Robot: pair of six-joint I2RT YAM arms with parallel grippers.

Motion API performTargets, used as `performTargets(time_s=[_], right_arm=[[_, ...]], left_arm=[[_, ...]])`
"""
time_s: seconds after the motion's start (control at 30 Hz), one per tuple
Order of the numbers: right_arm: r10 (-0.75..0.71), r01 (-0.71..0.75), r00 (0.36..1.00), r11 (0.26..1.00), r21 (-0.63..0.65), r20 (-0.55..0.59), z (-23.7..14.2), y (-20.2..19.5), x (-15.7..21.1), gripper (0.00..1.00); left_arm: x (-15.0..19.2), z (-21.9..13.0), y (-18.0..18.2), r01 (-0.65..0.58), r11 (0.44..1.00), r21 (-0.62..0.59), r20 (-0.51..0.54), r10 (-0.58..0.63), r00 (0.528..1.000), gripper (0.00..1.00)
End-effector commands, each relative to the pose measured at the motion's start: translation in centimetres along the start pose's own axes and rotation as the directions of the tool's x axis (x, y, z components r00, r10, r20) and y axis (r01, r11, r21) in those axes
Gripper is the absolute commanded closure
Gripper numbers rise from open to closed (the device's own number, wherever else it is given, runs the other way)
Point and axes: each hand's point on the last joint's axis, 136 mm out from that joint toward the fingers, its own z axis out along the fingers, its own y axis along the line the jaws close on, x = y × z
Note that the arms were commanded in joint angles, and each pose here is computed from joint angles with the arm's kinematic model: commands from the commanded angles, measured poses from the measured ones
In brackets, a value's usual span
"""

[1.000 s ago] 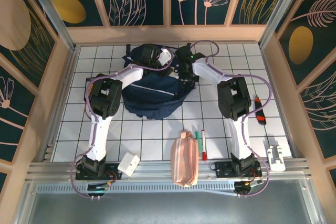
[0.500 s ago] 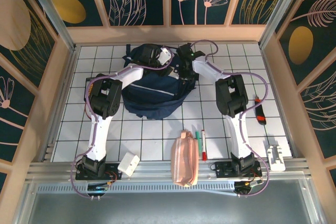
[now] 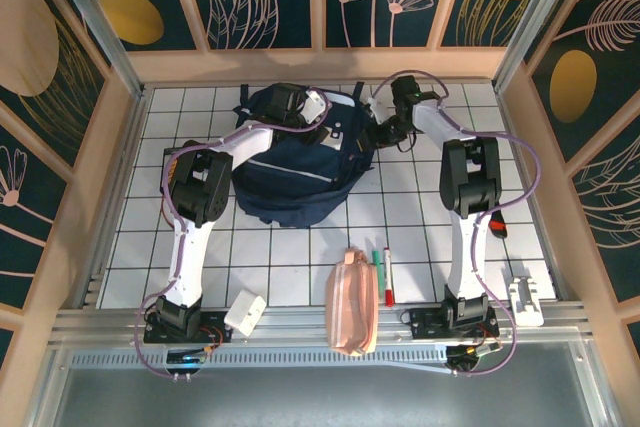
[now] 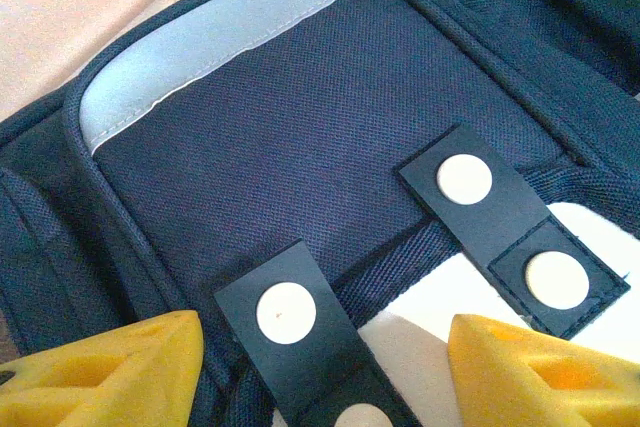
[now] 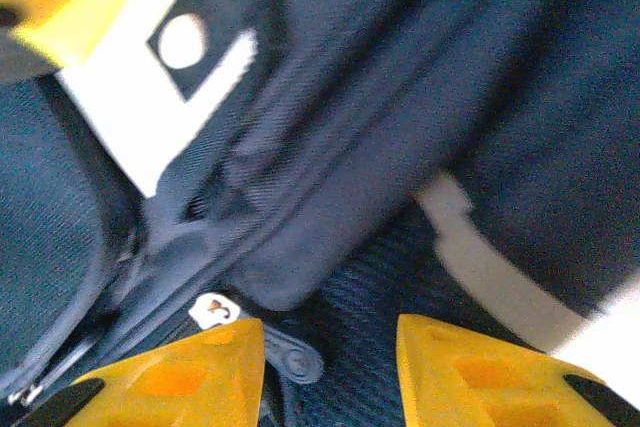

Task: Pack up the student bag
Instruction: Unzip the student bag at the top-center of the table.

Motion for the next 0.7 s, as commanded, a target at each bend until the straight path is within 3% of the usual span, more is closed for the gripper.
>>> performTargets(time_s=[0.0, 0.1, 0.43, 0.57, 0.67], right_arm=[[-0.342, 0.347, 0.937, 0.932, -0.100, 0.066, -0.6, 3.5, -0.6, 0.61], [-0.472, 0.480, 0.877, 0.866, -0.139, 0.084, -0.4, 3.7, 0.5, 0.61], [-0.608, 0.587, 0.793, 0.776, -0.231, -0.026, 1.3, 2.9, 5.6, 0.61], [-0.619, 0.600, 0.781, 0.779, -0.184, -0.077, 2.0, 1.5, 6.2, 0.62], [-0.619, 0.602, 0.783, 0.779, -0.174, -0.059, 2.2, 1.3, 5.7, 0.68]], left_arm=[[2.9, 0.7, 0.5, 0.039, 0.999, -0.010, -0.088, -0.040, 0.995, 0.35], [2.8, 0.6, 0.5, 0.041, 0.999, -0.009, -0.087, -0.041, 0.995, 0.35], [2.7, 1.0, 0.7, 0.079, 0.997, -0.008, -0.093, -0.079, 0.993, 0.35], [3.0, 1.3, 0.5, 0.091, 0.996, -0.006, -0.096, -0.091, 0.991, 0.35], [3.1, 1.5, 0.6, 0.102, 0.995, -0.006, -0.098, -0.102, 0.990, 0.35]])
